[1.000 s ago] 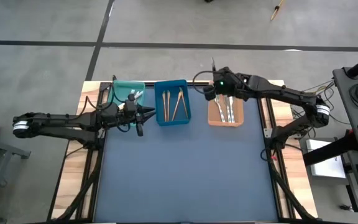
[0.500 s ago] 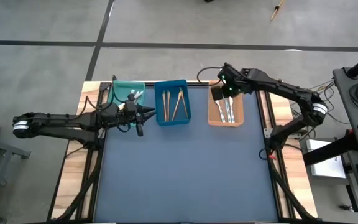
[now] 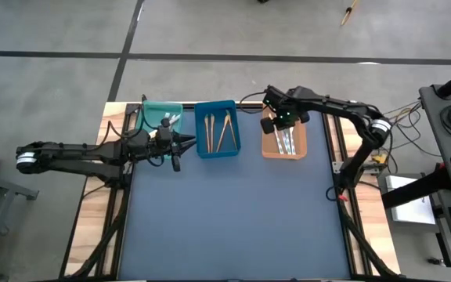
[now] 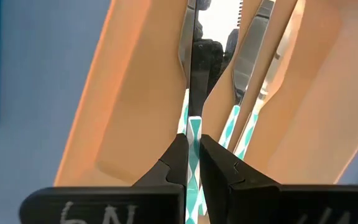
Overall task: Sort silverware by color (type)
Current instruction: Put the white patterned table knife into the orange bin
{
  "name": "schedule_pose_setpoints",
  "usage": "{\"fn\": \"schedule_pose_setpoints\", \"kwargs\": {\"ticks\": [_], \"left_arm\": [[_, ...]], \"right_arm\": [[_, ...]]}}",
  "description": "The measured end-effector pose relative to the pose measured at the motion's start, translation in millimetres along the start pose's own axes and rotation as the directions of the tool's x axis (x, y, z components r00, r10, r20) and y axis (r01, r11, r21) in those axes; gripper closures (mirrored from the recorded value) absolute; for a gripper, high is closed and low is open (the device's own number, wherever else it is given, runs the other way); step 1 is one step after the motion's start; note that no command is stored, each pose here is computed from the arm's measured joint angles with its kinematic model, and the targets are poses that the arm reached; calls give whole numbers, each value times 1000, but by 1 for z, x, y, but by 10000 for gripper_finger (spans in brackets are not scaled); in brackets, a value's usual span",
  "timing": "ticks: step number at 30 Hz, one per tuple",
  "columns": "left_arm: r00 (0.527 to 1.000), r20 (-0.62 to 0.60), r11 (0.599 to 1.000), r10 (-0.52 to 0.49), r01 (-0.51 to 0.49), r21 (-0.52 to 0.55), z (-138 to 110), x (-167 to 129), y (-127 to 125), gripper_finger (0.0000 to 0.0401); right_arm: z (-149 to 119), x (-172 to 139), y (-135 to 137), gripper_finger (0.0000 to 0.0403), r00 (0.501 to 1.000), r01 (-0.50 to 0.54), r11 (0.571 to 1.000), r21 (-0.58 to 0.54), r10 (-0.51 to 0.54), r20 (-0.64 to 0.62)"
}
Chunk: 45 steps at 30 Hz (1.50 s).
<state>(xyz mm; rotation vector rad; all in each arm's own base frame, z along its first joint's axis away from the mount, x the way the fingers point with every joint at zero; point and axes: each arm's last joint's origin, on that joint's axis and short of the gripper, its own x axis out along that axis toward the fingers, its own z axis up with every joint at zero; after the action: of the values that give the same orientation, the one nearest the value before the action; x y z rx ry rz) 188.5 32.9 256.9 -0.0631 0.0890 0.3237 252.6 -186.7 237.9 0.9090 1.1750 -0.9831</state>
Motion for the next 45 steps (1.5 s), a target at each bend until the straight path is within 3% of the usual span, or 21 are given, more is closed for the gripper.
{"fn": "schedule_pose_setpoints", "kwargs": {"ticks": [20,45], "left_arm": [[1000,-5,1000,0,0,9,-1,0,0,337],[1000,-8,1000,1,0,10,-1,0,0,337]], "right_arm": [[20,22,-7,390,997,3,998,57,2,-79],[23,51,-8,390,988,55,995,78,-42,-150]]}}
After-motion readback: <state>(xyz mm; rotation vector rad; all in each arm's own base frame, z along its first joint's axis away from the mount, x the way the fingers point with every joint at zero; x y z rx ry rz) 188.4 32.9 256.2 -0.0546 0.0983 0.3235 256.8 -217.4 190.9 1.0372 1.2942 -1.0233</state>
